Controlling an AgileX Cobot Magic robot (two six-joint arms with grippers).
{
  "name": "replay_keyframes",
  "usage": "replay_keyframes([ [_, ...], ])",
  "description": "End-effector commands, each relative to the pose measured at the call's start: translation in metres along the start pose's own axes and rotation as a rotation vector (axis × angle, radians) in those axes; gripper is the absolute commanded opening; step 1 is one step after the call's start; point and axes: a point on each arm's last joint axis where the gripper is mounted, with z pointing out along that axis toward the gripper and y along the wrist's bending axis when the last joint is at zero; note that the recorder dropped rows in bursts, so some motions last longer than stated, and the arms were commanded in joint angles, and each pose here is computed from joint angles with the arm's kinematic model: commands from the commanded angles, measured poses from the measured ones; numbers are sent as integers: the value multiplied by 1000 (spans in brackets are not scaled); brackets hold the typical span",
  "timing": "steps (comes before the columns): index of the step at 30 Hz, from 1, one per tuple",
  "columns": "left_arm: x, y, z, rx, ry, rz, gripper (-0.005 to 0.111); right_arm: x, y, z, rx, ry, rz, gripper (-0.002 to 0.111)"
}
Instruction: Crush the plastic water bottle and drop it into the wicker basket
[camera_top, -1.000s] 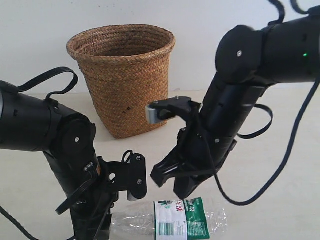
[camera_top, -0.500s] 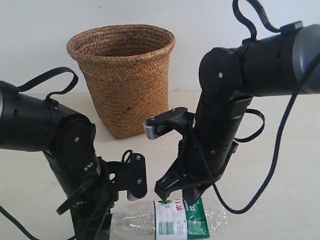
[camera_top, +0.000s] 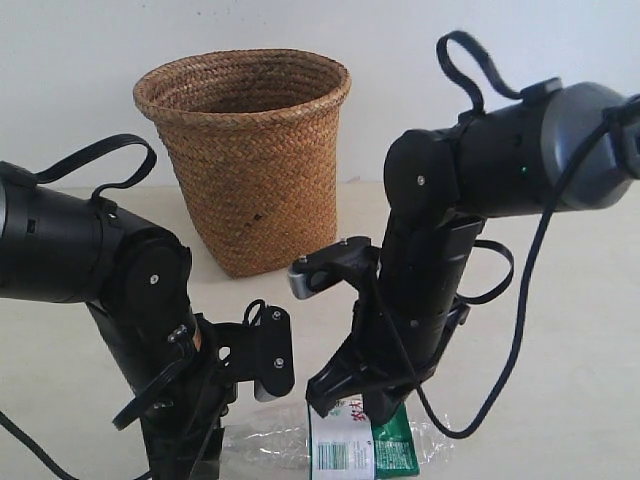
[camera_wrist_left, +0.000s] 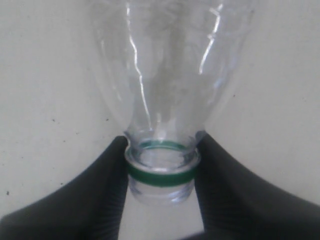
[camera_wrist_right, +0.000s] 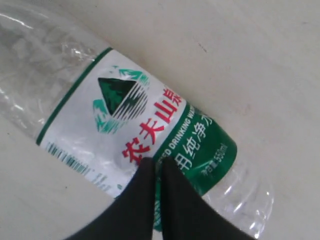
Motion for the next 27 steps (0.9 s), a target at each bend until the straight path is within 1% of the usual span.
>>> replay_keyframes([
  [1, 0, 0, -2, 5, -4, -20, 4, 2, -6, 24, 13, 27, 8, 0],
  [4, 0, 0, -2, 5, -4, -20, 4, 5, -10, 44, 17, 57, 18, 0],
  [5, 0, 0, -2, 5, -4, -20, 4, 9, -11, 56, 7, 94, 31, 0],
  [8, 0, 0, -2, 5, -4, -20, 4, 15, -11, 74, -19, 147, 47, 0],
  [11, 0, 0, -2, 5, -4, -20, 4, 16, -9, 77, -48, 154, 51, 0],
  [13, 0, 0, -2, 5, -4, -20, 4, 15, -7, 71, -57, 132, 44, 0],
  [18, 0, 0, -2, 5, -4, -20, 4, 12, -2, 39, -51, 40, 25, 0],
  [22, 0, 0, -2, 5, -4, -20, 4, 14, 3, -7, -18, -81, -29, 0],
  [24, 0, 0, -2, 5, -4, -20, 4, 21, 6, -34, 17, -127, -62, 0],
  [27, 0, 0, -2, 5, -4, -20, 4, 36, 6, -74, 104, -191, -86, 0],
])
